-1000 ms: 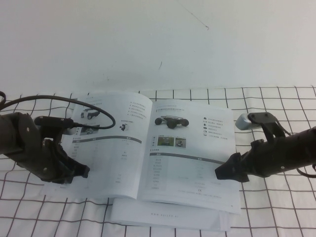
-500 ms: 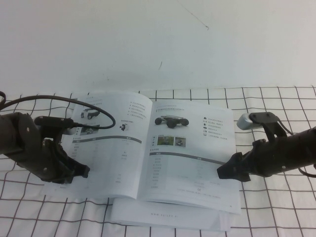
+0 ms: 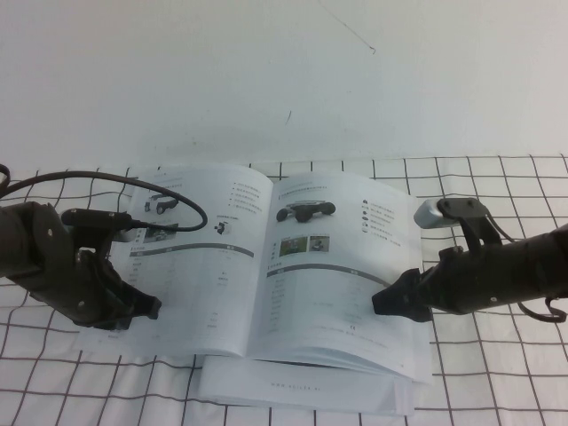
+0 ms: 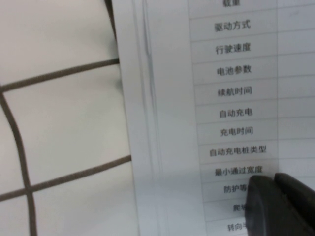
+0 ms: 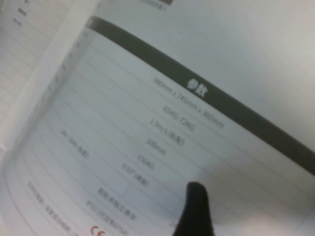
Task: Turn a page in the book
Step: Open the closed book
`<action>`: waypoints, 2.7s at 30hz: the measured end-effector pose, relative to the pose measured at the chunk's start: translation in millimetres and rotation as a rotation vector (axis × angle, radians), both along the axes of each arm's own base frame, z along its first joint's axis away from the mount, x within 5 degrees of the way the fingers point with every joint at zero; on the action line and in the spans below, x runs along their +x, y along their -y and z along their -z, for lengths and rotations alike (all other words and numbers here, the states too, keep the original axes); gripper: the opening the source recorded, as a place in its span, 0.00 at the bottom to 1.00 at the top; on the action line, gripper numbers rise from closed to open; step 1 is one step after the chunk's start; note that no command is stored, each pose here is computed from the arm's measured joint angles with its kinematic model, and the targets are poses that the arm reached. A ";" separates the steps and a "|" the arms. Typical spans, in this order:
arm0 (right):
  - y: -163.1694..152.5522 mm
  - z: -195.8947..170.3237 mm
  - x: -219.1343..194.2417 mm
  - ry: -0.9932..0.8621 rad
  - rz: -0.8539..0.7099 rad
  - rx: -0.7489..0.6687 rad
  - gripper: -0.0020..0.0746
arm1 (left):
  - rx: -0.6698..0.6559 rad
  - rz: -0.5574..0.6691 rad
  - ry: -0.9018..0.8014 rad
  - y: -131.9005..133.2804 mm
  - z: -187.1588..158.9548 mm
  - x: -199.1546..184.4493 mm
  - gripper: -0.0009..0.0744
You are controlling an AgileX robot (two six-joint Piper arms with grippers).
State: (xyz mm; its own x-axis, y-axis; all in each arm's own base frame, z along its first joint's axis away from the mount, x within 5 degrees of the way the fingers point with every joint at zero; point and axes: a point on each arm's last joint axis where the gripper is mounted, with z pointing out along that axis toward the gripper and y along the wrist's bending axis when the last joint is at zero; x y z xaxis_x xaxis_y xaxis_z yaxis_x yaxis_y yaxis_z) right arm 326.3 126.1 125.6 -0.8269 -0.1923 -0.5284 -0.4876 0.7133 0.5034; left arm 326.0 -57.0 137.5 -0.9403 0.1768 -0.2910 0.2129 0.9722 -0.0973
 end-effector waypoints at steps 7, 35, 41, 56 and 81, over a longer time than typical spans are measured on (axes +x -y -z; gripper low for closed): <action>-6.8 -1.6 0.1 0.016 0.003 0.026 0.72 | 0.000 0.000 0.000 0.0 0.0 0.0 0.01; -22.0 5.4 8.8 -0.039 -0.016 0.192 0.72 | -0.073 0.197 0.325 27.7 -104.6 -34.5 0.01; -22.2 5.7 8.9 -0.042 -0.016 0.194 0.72 | 0.028 0.491 0.375 74.0 -108.4 -55.1 0.01; -22.5 5.0 9.3 -0.043 -0.013 0.200 0.72 | 0.159 0.755 0.519 126.0 -112.7 -79.9 0.60; -24.0 3.7 13.0 -0.025 0.001 0.231 0.72 | 0.111 0.898 0.359 150.4 -75.1 -134.9 0.02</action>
